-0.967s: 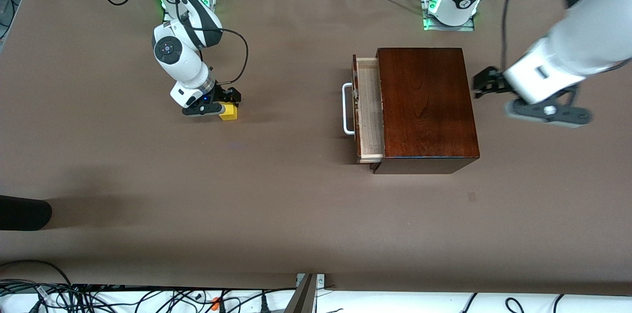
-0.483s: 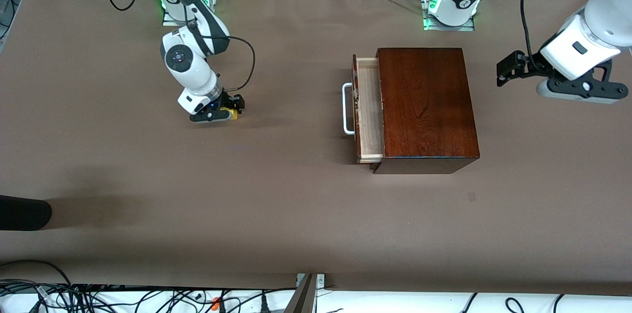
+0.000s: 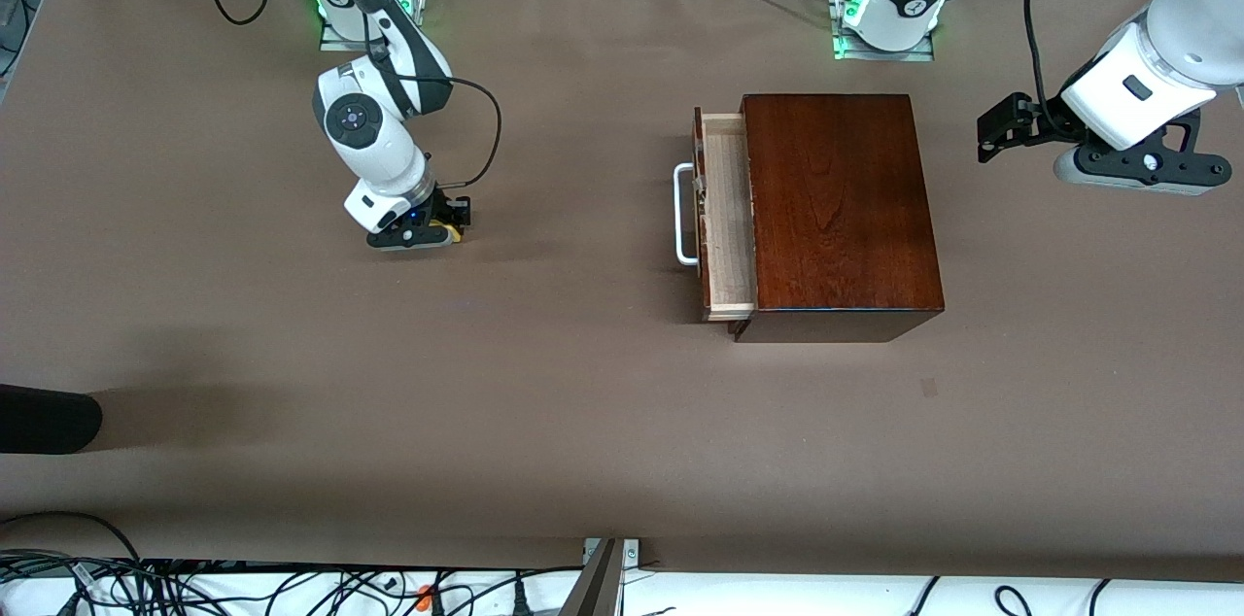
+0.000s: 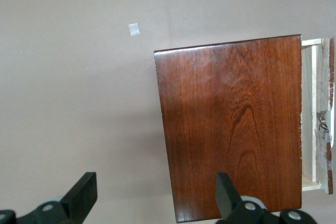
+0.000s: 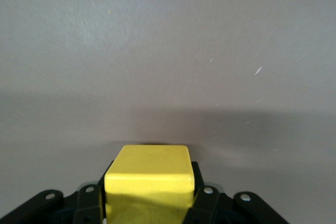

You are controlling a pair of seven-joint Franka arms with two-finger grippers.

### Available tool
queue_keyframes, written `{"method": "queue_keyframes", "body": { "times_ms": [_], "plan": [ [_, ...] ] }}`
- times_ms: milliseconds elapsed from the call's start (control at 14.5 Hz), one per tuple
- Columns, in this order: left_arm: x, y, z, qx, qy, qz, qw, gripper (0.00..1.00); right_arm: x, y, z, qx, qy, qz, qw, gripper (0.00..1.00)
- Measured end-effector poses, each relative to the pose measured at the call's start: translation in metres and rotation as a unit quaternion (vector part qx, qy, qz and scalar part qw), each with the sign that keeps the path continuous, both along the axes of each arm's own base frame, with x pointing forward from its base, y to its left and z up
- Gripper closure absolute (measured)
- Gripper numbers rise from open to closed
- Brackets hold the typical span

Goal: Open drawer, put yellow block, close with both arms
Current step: 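Carry the yellow cube with the right gripper into the open drawer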

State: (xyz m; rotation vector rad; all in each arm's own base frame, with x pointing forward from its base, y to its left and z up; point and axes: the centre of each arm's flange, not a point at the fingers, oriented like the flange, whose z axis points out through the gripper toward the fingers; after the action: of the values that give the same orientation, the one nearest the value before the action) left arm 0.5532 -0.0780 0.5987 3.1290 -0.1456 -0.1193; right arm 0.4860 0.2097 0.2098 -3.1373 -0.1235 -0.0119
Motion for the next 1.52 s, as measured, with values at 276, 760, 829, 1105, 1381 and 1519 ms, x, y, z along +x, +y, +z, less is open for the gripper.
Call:
{"method": "queue_keyframes", "body": {
  "times_ms": [276, 760, 829, 1105, 1381, 1519],
  "plan": [
    [0.0, -0.001, 0.0, 0.0, 0.0, -0.001, 1.0, 0.0, 0.037, 0.004, 0.098, -0.035, 0.036, -0.01, 0.999, 0.44],
    [0.0, -0.001, 0.0, 0.0, 0.001, -0.001, 1.0, 0.0, 0.063, 0.013, 0.28, -0.038, 0.082, -0.035, 0.995, 0.44],
    [0.0, -0.001, 0.0, 0.0, 0.001, -0.001, 1.0, 0.0, 0.063, 0.019, 0.294, -0.027, 0.08, -0.042, 0.996, 0.44],
    [0.0, -0.002, 0.0, 0.0, 0.001, -0.001, 1.0, 0.0, 0.051, 0.08, 0.315, -0.006, 0.07, -0.122, 0.99, 0.44],
    [0.0, -0.002, 0.0, 0.0, 0.001, -0.002, 1.0, 0.0, 0.019, 0.181, 0.308, -0.005, 0.073, -0.262, 0.962, 0.44],
    [0.0, -0.002, 0.0, 0.0, 0.001, -0.002, 1.0, 0.0, 0.006, 0.229, 0.3, 0.004, 0.066, -0.344, 0.937, 0.44]
  ]
}}
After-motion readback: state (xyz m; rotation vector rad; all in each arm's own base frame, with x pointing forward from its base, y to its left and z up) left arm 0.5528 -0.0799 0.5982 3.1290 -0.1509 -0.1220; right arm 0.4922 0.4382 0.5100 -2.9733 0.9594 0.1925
